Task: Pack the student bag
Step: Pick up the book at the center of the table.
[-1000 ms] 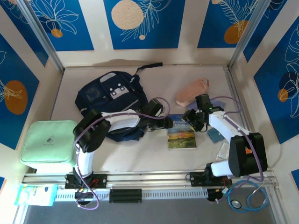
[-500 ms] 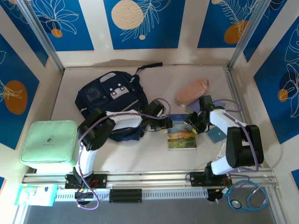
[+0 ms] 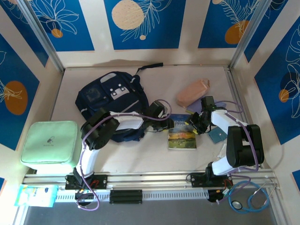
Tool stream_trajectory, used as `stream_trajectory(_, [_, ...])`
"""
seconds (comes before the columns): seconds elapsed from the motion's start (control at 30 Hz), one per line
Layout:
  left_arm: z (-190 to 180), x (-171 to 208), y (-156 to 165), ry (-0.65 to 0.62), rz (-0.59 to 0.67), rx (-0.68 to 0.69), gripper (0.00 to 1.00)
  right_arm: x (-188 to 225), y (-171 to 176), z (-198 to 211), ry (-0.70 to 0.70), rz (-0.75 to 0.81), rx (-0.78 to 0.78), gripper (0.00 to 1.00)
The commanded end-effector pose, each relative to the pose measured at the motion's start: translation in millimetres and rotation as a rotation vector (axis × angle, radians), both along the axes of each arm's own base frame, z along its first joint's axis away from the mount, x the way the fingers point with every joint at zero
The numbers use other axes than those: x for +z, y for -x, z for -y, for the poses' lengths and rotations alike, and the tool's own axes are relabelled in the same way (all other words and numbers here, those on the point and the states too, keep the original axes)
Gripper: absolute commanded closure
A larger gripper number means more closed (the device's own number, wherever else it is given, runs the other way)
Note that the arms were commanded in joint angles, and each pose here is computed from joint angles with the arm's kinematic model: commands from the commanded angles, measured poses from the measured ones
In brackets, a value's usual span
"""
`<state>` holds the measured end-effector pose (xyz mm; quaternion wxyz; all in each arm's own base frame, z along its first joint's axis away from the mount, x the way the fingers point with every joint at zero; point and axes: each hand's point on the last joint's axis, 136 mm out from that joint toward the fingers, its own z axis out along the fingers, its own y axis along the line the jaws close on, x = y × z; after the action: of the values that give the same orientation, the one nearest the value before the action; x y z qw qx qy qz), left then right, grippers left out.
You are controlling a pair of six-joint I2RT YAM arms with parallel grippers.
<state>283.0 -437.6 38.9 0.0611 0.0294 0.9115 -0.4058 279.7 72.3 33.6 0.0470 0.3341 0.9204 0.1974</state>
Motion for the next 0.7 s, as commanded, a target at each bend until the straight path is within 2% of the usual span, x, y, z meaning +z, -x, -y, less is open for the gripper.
stream_trajectory(0.0, [23.0, 27.5, 2.8, 0.151, 0.034, -0.045, 0.65, -8.2, 9.2, -12.2, -0.073, -0.048, 0.0, 0.42])
stream_trajectory(0.27, [22.2, 54.3, 8.2, 0.2, 0.128, -0.084, 0.67, -8.4, 9.8, -14.8, -0.088, -0.045, 0.004, 0.44])
stream_trajectory(0.4, [30.9, 48.4, 20.7, 0.23, 0.102, -0.133, 0.67, -7.4, 8.5, -23.4, -0.146, -0.035, 0.003, 0.45])
stream_trajectory(0.67, [35.5, 53.7, 17.5, 0.239, 0.117, -0.14, 0.71, -8.6, 9.6, -27.3, -0.18, -0.037, -0.013, 0.46])
